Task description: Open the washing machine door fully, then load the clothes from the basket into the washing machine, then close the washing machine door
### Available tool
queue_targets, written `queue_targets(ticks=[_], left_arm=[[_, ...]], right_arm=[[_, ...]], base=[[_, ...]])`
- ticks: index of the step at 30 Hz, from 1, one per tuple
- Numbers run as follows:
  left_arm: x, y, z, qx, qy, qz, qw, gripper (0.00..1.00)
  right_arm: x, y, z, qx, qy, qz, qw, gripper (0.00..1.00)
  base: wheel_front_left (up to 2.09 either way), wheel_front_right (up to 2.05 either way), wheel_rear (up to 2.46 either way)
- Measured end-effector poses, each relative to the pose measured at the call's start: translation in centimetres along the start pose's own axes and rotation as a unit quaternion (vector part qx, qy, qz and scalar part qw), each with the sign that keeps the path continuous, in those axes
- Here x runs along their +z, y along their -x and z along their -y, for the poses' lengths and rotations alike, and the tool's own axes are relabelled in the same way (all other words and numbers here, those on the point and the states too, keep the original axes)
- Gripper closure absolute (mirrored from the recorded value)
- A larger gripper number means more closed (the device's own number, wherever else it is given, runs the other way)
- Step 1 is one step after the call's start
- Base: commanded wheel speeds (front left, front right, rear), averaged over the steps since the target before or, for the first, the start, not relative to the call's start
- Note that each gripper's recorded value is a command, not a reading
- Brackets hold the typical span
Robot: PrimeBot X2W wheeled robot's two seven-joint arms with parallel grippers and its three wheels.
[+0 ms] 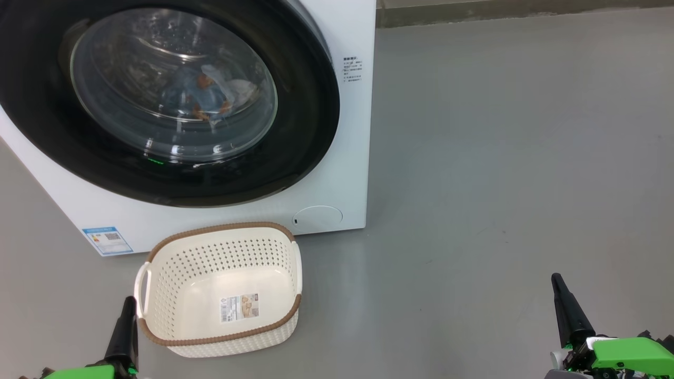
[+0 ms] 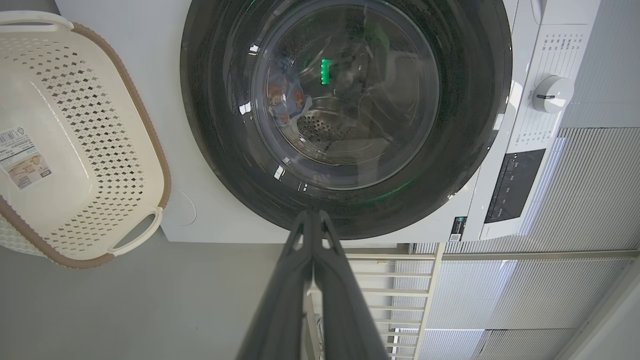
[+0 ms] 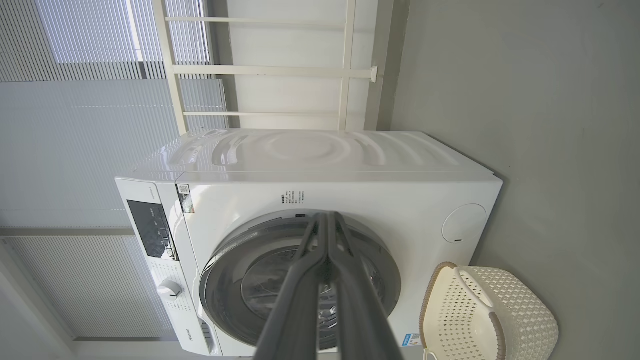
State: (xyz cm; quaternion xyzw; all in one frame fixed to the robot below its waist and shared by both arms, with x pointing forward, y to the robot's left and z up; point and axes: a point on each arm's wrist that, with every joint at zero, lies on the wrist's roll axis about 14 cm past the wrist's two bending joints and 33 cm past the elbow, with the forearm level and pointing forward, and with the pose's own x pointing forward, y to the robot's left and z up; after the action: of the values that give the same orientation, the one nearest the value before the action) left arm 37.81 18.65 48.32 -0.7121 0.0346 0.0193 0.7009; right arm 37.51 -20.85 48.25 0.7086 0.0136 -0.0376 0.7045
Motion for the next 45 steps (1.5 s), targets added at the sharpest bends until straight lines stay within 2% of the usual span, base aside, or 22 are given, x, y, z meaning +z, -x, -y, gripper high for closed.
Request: queue_targets(ticks=[45], left_arm=[[0.0, 0.0, 0.0, 0.0, 0.0, 0.0, 1.0, 1.0]], right_arm=[[0.01, 0.0, 0.0, 0.0, 0.0, 0.0, 1.0, 1.0]], base=[[0.0, 0.0, 0.0]])
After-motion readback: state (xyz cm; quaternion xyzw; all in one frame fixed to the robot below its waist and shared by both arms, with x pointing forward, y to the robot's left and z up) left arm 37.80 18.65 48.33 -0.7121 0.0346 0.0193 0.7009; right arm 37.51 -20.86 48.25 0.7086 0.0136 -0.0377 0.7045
